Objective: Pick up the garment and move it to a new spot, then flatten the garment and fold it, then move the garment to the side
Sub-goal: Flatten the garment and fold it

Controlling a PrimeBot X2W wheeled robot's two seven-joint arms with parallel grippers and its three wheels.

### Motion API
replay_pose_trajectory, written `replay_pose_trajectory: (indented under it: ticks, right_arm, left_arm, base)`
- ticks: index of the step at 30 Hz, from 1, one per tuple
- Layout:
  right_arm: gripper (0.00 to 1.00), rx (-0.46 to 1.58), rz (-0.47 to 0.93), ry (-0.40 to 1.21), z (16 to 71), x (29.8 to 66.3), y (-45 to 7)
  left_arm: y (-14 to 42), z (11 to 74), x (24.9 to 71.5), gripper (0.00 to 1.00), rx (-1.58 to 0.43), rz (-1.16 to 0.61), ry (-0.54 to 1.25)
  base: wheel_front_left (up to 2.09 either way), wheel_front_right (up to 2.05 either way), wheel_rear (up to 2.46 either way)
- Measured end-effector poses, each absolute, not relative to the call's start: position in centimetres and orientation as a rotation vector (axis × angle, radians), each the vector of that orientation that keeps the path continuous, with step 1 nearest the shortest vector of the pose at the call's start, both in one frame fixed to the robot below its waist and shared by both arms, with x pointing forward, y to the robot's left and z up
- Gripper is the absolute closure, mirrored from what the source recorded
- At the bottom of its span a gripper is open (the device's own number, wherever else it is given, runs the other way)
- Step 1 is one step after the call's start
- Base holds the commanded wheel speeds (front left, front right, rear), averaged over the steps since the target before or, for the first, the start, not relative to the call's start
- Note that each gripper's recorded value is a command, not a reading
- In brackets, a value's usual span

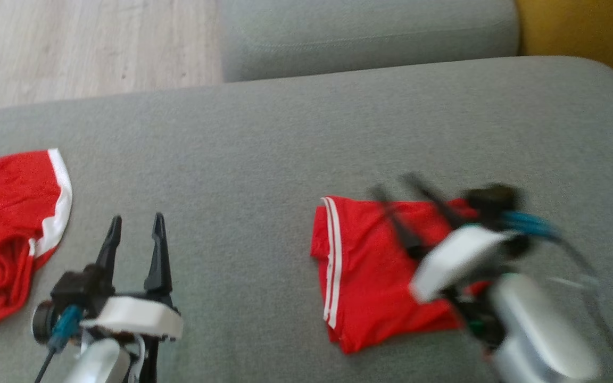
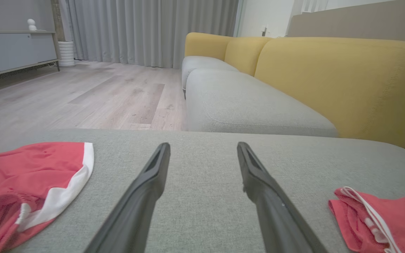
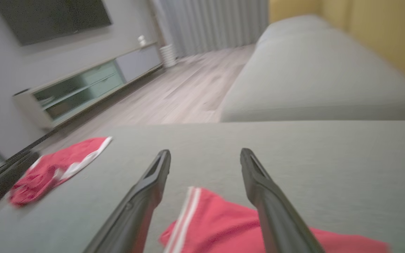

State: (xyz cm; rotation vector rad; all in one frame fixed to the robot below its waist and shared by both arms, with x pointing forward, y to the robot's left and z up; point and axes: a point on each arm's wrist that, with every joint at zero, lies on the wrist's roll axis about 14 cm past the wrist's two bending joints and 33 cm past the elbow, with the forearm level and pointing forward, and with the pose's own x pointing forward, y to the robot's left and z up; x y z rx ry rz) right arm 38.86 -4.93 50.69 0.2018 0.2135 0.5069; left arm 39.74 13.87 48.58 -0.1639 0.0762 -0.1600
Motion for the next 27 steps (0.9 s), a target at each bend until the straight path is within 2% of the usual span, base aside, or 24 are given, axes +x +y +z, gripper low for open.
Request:
replay_pose_trajectory:
  ticks: [4, 8, 11, 17, 27]
  right_arm:
    - [0.0, 0.192, 0.3, 0.119, 51.9, 38.4, -12.2]
    - [0.0, 0.147, 0.194, 0.122, 51.4, 36.9, -16.1]
    - [0.0, 0.092, 0.169, 0.154, 50.8, 36.2, -17.7]
    - [0.0, 0.086, 0.082, 0.112, 51.8, 36.2, -20.8]
    - [0.0, 0.095, 0.077, 0.141, 50.7, 36.2, -20.8]
  left_arm:
    - [13.9, 48.6, 39.1, 0.0, -0.171, -0.152, 0.076]
    - [13.7, 49.5, 39.0, 0.0, -0.171, -0.154, 0.045]
    - [13.8, 49.6, 38.7, 0.0, -0.166, -0.152, 0.039]
    - [14.0, 48.9, 37.5, 0.0, -0.163, -0.142, 0.053]
    - [14.0, 48.5, 37.1, 0.0, -0.167, -0.137, 0.062]
  base:
    - [0.0, 0.0, 0.0]
    - [0.0, 0.0, 0.0]
    - [0.0, 0.0, 0.0]
    - [0.0, 0.0, 0.0]
    - [0.0, 0.0, 0.0]
